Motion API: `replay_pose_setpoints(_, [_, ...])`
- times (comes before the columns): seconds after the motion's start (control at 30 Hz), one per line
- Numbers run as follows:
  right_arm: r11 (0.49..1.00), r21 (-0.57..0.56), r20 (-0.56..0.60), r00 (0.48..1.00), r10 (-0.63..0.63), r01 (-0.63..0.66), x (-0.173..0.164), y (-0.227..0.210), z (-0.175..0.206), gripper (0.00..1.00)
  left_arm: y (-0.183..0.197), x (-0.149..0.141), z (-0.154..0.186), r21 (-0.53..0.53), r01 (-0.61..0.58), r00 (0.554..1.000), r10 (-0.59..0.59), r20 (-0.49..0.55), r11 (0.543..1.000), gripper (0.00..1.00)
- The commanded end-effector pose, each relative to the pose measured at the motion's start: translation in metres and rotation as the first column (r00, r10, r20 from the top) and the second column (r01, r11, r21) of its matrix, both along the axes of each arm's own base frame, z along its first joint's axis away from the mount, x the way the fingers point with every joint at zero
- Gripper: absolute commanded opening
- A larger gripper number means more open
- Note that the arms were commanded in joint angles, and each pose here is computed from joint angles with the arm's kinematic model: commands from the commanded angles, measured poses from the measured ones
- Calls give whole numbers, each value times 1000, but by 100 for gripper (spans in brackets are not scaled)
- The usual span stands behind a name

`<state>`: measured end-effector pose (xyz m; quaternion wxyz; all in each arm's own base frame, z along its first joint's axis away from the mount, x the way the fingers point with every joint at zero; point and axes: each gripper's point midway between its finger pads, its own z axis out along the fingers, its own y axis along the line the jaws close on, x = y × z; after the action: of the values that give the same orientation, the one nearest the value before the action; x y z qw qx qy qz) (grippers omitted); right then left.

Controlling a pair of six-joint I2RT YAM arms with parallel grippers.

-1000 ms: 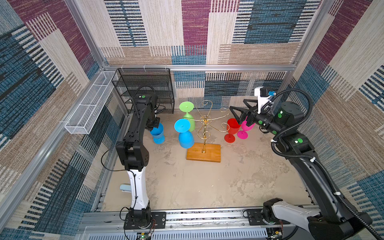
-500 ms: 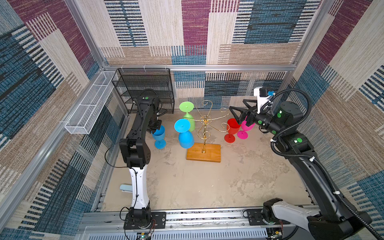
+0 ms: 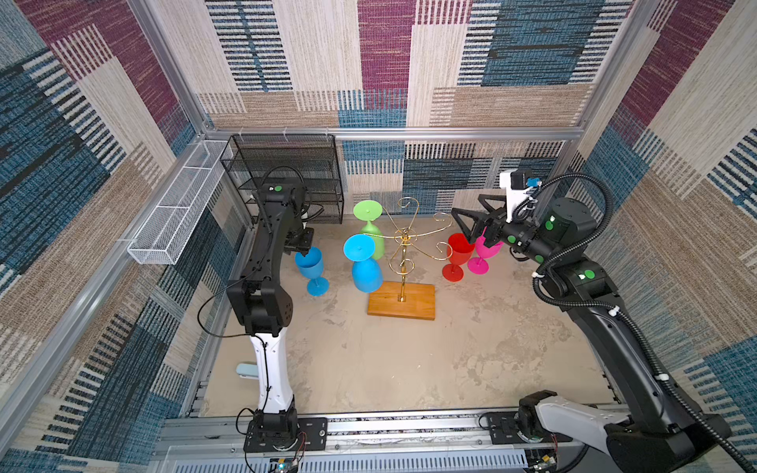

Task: Take the wine glass off the wine glass rack
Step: Place the wine glass at the top-left of the table.

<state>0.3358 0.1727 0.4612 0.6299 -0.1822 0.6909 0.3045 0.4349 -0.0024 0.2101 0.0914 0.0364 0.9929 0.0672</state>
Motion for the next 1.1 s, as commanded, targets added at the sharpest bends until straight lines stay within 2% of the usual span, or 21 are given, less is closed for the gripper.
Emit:
replay_pose_setpoints(0.0, [1000,5,25,1000,1,-2,-1,0,9,100,-17,-3,24,-115,11,998,-3,67,993,47])
replay_pose_setpoints(0.07, [1000,-11,24,1000,-19,20,2,-3,8,100,-23,-6,44,-153,27,993,-8,121,988,48])
replay_pose_setpoints(0.2, [996,-51,25,997,-76,77,13,-9,5,100,-22,-17,86,-164,41,973,-2,231,986,48])
replay_pose_setpoints(0.33, [988,-89,53,991,-120,124,21,-15,2,100,-32,-34,139,-238,97,922,3,386,966,48])
replay_pose_setpoints(0.4, [983,-98,78,986,-149,156,25,-19,3,100,-44,-43,169,-314,161,876,11,482,936,47])
replay_pose_setpoints(0.5, [983,-95,101,983,-151,160,27,-19,12,100,-56,-62,218,-378,243,770,59,636,893,48])
replay_pose_setpoints(0.57, [984,-84,112,983,-147,157,27,-18,19,100,-68,-79,243,-434,331,690,100,717,838,51])
replay_pose_setpoints(0.63, [986,-78,109,984,-138,147,27,-17,20,100,-79,-100,260,-529,412,626,192,756,742,57])
replay_pose_setpoints(0.67, [987,-74,108,985,-135,143,27,-16,20,100,-83,-108,263,-585,439,621,240,746,682,58])
replay_pose_setpoints(0.73, [988,-71,98,987,-128,135,27,-14,18,100,-97,-122,263,-709,495,653,323,685,503,61])
replay_pose_setpoints(0.8, [990,-66,90,989,-118,124,27,-13,15,100,-113,-129,262,-784,530,710,337,619,323,61])
replay_pose_setpoints(0.83, [991,-64,87,990,-112,117,26,-12,14,100,-116,-130,256,-817,510,740,347,576,269,61])
replay_pose_setpoints(0.9, [993,-60,83,991,-100,105,26,-10,12,100,-118,-128,242,-851,473,772,358,525,228,63])
replay_pose_setpoints(1.0, [994,-55,77,993,-94,98,24,-9,9,100,-116,-126,224,-871,431,783,383,490,235,61])
replay_pose_setpoints(1.07, [994,-51,72,993,-88,92,23,-9,8,100,-114,-125,213,-879,399,792,386,473,260,58])
